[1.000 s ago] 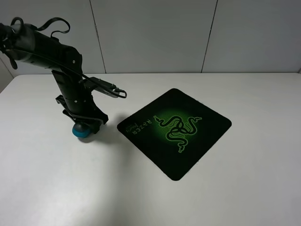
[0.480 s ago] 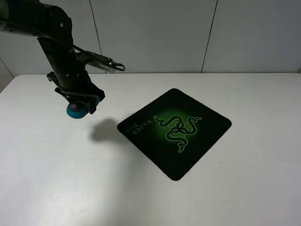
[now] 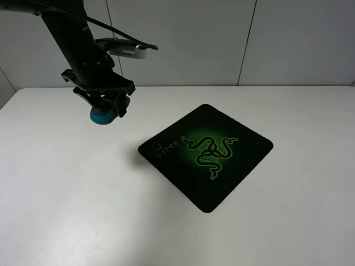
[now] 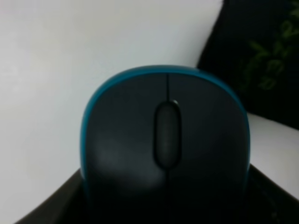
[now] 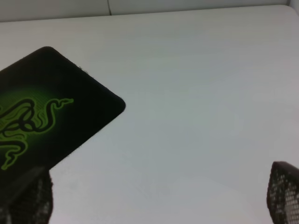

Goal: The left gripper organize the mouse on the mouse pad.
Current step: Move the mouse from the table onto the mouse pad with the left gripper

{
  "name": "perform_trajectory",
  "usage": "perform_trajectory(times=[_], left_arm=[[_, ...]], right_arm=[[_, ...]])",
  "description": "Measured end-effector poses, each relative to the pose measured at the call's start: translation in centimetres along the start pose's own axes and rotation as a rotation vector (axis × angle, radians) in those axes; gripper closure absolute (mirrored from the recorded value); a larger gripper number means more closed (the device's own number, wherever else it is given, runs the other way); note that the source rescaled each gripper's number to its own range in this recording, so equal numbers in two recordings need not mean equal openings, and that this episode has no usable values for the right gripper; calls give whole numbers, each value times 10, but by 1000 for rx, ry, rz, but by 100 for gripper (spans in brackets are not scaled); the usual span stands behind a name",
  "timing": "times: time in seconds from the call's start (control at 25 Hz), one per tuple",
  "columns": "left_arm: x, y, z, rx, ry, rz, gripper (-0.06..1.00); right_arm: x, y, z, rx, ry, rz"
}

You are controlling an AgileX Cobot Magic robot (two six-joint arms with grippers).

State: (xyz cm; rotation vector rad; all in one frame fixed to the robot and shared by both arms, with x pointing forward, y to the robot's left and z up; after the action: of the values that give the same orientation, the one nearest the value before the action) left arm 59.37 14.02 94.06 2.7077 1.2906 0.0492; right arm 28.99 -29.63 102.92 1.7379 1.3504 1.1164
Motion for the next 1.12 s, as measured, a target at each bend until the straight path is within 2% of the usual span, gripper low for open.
perform_trajectory(times=[0.16, 0.48, 0.88, 1.12], left_arm=[[-26, 10, 1, -22, -7, 86, 94], [-70, 35, 2, -148, 2, 206, 94], [-108, 55, 0, -270, 3, 291, 94], [-130, 75, 16, -246, -16, 341, 94]], right_arm=[[0, 0, 0, 0, 0, 0], [0, 0, 0, 0, 0, 0], [0, 0, 0, 0, 0, 0], [0, 0, 0, 0, 0, 0]])
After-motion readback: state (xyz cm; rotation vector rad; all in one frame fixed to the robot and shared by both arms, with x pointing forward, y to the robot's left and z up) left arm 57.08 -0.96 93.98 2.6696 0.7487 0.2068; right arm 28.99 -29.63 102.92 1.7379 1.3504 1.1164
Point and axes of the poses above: a point on each arm's last joint axis where the gripper is mounted, z pointing out along that axis toward the gripper, x along the wrist's bending axis when the last joint is at zero, y = z × x, the point moved 6 cm from there along z, pointing out along that axis toward the gripper, and after that the axes turned 13 degrees about z, right-handed, at the moved point
